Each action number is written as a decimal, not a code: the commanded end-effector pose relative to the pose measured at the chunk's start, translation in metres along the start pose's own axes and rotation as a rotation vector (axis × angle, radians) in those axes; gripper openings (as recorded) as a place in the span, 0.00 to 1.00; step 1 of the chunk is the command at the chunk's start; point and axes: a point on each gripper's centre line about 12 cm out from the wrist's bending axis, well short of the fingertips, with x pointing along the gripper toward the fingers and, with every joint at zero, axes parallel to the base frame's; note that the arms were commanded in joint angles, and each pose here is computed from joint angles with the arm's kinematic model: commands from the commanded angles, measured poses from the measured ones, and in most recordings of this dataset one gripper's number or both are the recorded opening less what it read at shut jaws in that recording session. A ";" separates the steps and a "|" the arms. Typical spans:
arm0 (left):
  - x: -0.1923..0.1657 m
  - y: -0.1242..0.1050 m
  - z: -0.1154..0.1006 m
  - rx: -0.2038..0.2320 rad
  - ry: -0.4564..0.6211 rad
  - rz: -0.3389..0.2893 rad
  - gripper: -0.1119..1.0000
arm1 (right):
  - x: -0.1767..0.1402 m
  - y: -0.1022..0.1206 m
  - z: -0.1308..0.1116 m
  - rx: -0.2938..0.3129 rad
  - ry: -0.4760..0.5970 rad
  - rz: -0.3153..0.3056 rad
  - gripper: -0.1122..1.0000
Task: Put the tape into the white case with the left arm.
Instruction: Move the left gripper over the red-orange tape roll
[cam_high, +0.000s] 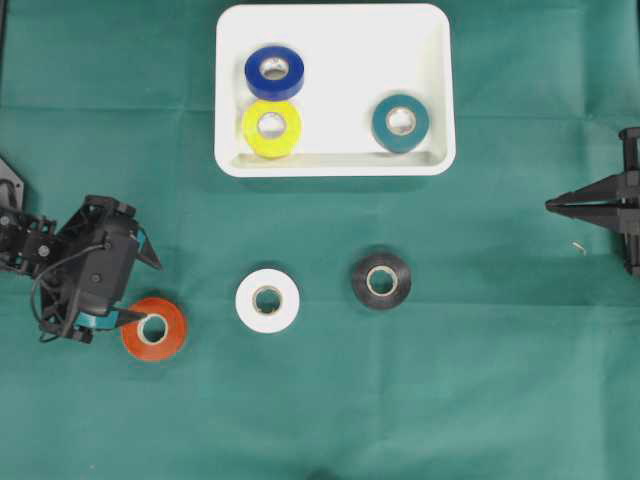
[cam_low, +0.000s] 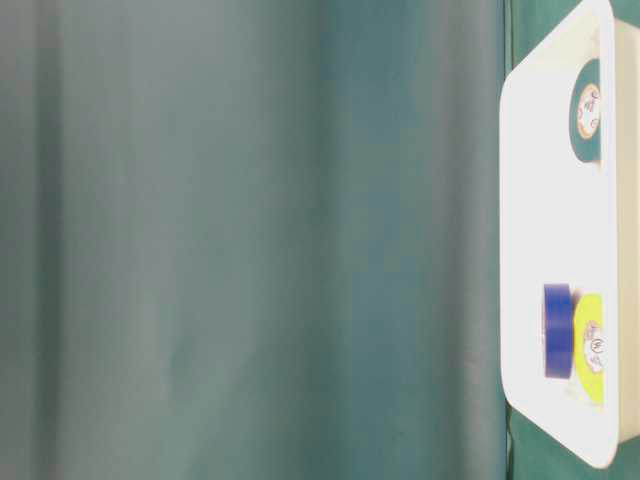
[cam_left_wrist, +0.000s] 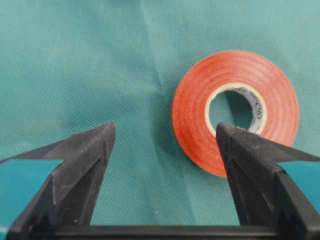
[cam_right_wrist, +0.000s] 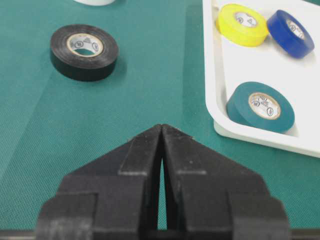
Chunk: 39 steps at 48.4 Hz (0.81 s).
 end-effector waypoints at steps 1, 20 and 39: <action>0.001 -0.002 0.009 0.001 -0.029 -0.004 0.83 | 0.001 0.000 0.005 -0.002 -0.015 0.000 0.02; 0.011 -0.004 0.013 0.004 -0.026 -0.009 0.83 | 0.001 0.000 0.005 -0.002 -0.015 0.000 0.02; 0.035 -0.006 0.010 0.008 0.051 -0.008 0.83 | 0.001 0.000 0.005 0.000 -0.015 0.000 0.02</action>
